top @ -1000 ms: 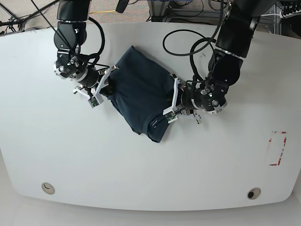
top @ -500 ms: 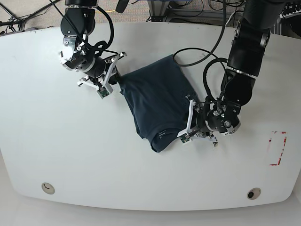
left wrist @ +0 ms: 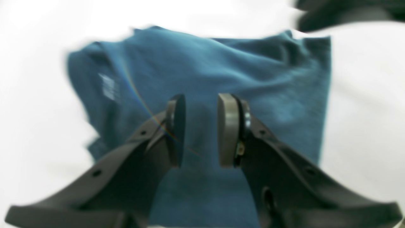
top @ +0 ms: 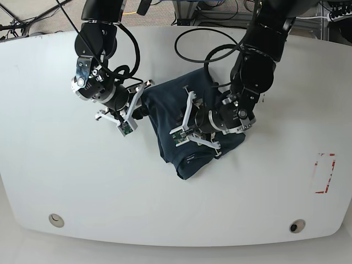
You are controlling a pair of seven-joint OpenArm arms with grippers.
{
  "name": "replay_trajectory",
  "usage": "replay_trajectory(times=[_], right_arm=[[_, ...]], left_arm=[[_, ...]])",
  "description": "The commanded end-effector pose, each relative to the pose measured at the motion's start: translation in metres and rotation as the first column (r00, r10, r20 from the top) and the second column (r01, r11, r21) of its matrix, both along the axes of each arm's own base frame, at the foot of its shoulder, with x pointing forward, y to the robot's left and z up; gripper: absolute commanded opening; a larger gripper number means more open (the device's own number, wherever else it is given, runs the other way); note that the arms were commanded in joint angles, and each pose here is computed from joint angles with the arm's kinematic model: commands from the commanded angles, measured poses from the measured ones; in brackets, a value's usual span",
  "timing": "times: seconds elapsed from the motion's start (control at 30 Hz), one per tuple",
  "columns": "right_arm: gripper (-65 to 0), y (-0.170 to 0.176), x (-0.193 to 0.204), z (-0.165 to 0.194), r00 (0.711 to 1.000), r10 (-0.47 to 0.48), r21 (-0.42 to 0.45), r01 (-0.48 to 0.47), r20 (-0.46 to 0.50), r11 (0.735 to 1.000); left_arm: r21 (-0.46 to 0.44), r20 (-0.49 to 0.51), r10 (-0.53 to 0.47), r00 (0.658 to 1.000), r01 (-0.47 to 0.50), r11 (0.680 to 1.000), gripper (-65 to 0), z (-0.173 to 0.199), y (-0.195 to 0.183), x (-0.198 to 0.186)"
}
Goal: Fold the T-shirt properly
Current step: 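Rotate and square the folded shirt with both grippers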
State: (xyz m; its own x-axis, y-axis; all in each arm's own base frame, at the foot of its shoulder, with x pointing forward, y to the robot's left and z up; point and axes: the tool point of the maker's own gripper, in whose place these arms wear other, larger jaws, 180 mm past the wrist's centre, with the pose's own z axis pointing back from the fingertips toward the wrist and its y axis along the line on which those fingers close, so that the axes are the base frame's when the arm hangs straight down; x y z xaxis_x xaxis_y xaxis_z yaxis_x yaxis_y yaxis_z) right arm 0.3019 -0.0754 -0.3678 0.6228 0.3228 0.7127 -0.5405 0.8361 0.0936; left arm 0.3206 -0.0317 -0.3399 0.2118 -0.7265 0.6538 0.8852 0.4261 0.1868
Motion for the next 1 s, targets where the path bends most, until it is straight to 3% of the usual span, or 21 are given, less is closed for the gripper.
replay_trajectory(times=[0.0,0.3,0.57,0.73,0.97], right_arm=[[-55.5,0.011,0.011,0.004,1.000,0.005,0.044,-0.006,0.020,0.999],[-55.5,0.016,0.020,-0.035,0.999,-0.016,0.146,0.021,-0.039,0.989],[-55.5,-0.012,0.002,-0.061,0.994,-0.034,0.106,0.044,-0.102,0.993],[-55.5,-0.029,-0.009,-0.057,0.995,-0.051,0.070,0.057,-0.085,0.996],[-55.5,-0.019,-0.030,-0.049,0.997,-0.023,0.063,0.027,-0.067,0.998]], left_arm=[[-0.032,0.022,0.000,1.000,0.001,0.999,-50.0,0.010,-0.005,-0.001],[-0.025,-0.082,0.007,0.997,-0.009,1.000,-50.3,-0.023,0.000,-0.037],[0.047,-0.171,0.034,0.985,-0.027,0.999,-50.1,-0.063,0.031,-0.044],[0.094,-0.203,0.049,0.978,-0.030,0.995,-50.0,-0.079,0.050,-0.047],[0.140,-0.175,0.052,0.983,-0.027,0.990,-50.0,-0.076,0.071,-0.045]])
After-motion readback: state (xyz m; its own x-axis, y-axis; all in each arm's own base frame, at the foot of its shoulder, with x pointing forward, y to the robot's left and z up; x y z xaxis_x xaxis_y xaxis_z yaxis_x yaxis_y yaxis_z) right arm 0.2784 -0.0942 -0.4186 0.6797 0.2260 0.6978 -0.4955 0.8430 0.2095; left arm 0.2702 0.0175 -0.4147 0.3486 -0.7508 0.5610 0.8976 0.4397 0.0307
